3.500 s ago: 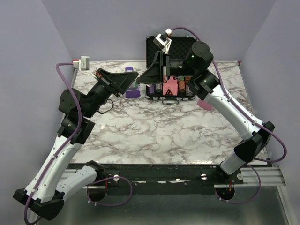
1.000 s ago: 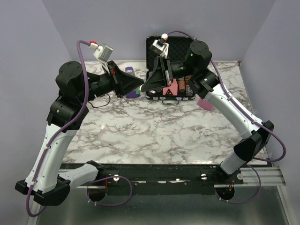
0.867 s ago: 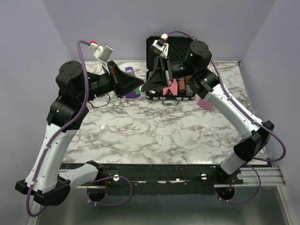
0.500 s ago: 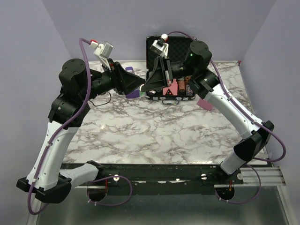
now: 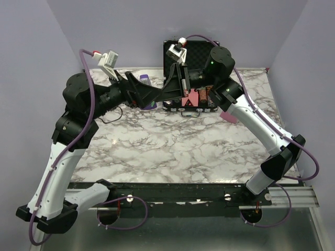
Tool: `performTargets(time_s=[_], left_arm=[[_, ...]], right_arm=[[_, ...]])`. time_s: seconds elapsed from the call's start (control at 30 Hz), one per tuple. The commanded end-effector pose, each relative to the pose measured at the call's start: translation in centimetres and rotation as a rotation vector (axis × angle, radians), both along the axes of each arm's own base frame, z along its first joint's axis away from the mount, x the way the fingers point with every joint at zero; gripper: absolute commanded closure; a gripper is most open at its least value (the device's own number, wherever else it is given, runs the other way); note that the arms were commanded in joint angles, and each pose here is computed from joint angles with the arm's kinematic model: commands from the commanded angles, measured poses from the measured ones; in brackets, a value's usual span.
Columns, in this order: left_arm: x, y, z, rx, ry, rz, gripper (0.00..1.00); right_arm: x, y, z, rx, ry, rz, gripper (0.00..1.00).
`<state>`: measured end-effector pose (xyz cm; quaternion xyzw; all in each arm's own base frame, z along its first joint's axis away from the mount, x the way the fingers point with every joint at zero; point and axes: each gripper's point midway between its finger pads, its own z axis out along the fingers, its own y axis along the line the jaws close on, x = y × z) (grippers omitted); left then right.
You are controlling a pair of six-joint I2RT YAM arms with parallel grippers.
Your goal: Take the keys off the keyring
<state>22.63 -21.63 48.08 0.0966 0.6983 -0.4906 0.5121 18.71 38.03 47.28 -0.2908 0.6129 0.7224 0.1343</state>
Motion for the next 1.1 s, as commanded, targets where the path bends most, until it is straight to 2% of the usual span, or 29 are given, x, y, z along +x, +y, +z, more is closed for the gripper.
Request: performTargets(time_s=[0.0,0.13,0.33,0.43,0.67,0.83,1.07], left_arm=[[-1.2,1.1,2.0,-0.123,-0.047,0.049,0.01],[-1.8,2.4,2.6,-0.229,-0.093,0.107,0.01],[-2.6,4.2,2.7,-0.41,-0.142,0.168,0.12],[-2.7,4.4,2.6,-0.454,-0.139,0.17,0.16],[-2.4,5.2,2.9,-0.601,-0.143,0.182,0.21],[-1.9,5.0,3.3,-0.616,-0.156,0.18,0.25],[-1.3,4.0,3.8,-0.586,-0.162,0.146,0.37]], right_arm=[[1.2,0.9,-0.3,0.005,0.001,-0.073,0.99],[2.0,1.1,0.1,0.022,-0.005,-0.118,0.99],[2.3,1.3,1.1,0.071,0.001,-0.138,0.99],[2.4,1.4,1.3,0.087,0.009,-0.136,0.99],[2.1,1.3,1.6,0.102,0.02,-0.116,0.99],[2.1,1.2,1.6,0.103,0.028,-0.111,0.99],[1.9,1.3,1.7,0.103,0.034,-0.107,0.99]])
